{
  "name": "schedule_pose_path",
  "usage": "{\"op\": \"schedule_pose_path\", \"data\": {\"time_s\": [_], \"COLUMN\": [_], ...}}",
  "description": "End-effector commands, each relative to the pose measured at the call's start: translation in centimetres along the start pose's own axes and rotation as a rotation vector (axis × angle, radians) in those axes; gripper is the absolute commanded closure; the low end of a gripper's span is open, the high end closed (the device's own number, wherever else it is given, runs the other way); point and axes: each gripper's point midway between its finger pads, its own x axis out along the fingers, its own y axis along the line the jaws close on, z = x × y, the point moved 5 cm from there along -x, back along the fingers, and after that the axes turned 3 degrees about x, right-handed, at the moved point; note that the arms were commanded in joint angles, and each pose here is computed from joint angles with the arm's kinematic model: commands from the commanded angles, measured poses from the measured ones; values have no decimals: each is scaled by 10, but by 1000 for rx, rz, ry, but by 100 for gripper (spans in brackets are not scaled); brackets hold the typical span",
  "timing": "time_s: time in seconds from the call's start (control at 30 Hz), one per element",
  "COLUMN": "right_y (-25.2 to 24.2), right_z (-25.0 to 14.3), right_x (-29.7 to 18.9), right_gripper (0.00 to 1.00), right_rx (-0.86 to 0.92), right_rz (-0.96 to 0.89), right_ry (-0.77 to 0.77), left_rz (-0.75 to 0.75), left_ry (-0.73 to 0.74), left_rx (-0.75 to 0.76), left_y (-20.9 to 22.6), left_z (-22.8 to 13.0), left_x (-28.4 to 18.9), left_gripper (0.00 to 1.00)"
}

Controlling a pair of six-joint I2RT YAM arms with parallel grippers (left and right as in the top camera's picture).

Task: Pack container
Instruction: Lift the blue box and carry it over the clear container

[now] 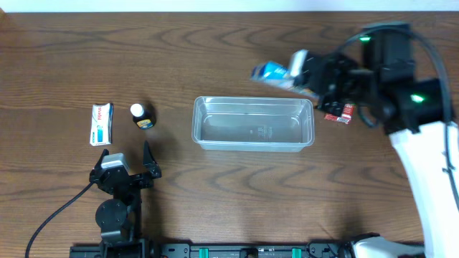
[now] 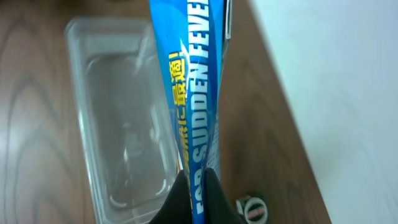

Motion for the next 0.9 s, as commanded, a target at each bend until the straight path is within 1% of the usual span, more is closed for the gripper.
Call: {"op": "schedule_pose_path", "data": {"time_s": [0.0,0.1,0.3,0.37,0.63,0.8,0.87], "right_y": [7,14,27,30,33,34,40], "right_z": [-5,-8,-24,-25,-23,-28,-30], "right_x": [26,48,88,99,122,133,138], "right_gripper": [99,99,99,99,99,99,99], "right_rx": [-122,-122,-119,-89,-50,-44,-52], "right_rz": [57,120,223,242,235,164,161], "right_ry": [75,110,230,243,259,325,345], "left_rz": [23,23,23,23,23,23,23], "left_ry": [50,50,50,50,50,50,50], "left_rx": [16,16,16,16,16,16,16], "left_y": [3,3,3,3,3,3,3], "left_z": [-15,-15,-15,-15,-15,-15,-15], "left_x": [1,1,1,1,1,1,1], "left_gripper": [2,2,2,2,2,2,2]}}
